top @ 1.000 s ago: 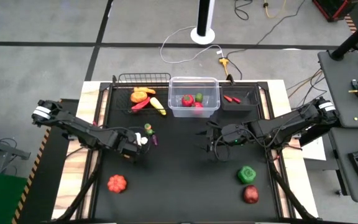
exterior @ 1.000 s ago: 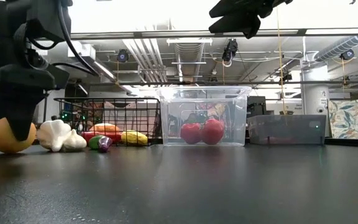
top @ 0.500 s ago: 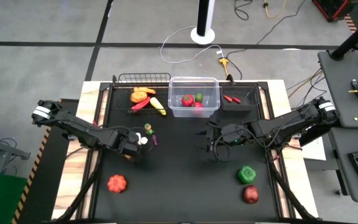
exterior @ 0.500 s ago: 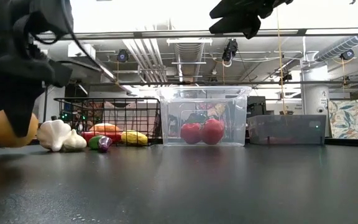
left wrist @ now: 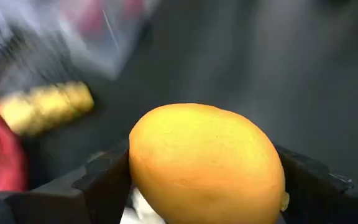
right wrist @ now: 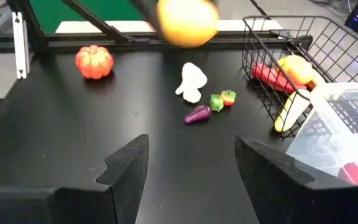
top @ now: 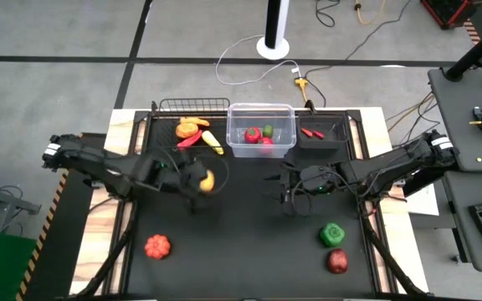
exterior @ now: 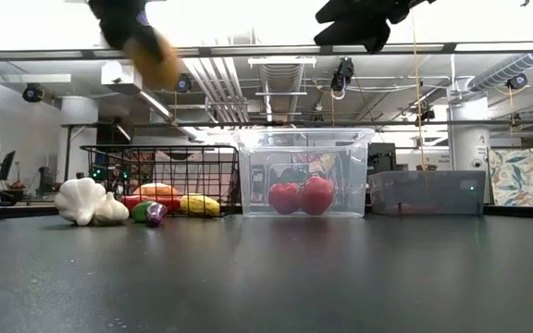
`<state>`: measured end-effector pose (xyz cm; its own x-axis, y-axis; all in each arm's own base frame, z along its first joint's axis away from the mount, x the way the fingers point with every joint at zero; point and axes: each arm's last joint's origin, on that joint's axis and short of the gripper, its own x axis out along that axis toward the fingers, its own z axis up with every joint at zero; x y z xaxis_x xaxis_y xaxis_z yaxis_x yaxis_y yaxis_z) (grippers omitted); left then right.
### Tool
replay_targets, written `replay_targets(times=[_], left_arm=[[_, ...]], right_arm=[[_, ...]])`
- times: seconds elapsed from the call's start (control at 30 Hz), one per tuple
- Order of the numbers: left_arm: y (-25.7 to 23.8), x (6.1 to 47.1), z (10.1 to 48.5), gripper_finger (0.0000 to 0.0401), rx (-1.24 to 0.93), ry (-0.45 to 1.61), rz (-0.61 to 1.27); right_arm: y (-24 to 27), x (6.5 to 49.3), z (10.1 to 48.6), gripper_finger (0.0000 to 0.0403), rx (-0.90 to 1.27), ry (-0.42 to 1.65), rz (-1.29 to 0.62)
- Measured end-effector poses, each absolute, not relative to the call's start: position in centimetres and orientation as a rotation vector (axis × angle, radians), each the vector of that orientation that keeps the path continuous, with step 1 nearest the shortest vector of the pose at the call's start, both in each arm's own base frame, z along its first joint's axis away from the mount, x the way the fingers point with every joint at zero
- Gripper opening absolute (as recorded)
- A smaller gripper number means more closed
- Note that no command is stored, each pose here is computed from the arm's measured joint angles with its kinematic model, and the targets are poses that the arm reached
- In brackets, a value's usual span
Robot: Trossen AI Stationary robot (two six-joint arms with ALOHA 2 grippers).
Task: Sort produce into baskets
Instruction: Put the lemon into the transparent bin
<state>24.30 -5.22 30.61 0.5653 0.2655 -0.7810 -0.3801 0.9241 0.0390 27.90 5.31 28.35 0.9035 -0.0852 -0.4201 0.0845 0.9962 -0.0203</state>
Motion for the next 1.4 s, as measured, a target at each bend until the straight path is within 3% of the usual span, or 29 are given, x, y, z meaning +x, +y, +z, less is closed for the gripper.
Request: replay_targets(times=[0.2, 0.4, 1.0, 1.4], left_arm=[[-2.0, 26.6, 35.3, 0.0308, 0.036, 0.715, 0.368], [2.8, 29.3, 36.4, 0.0308, 0.077, 0.604, 0.288], [16.4, 36.4, 32.6, 0.0309, -0.036, 0.701, 0.385], [19.7, 39.3, 29.5, 0.0309, -0.14, 0.791, 0.344]], right_arm=[[5.1, 26.6, 30.7, 0.0228, 0.014, 0.401, -0.087], [4.8, 25.5, 32.7, 0.0228, 0.01, 0.348, -0.08], [4.7, 25.0, 33.1, 0.0228, 0.001, 0.335, -0.077], [4.7, 25.0, 32.8, 0.0228, 0.003, 0.359, -0.08]])
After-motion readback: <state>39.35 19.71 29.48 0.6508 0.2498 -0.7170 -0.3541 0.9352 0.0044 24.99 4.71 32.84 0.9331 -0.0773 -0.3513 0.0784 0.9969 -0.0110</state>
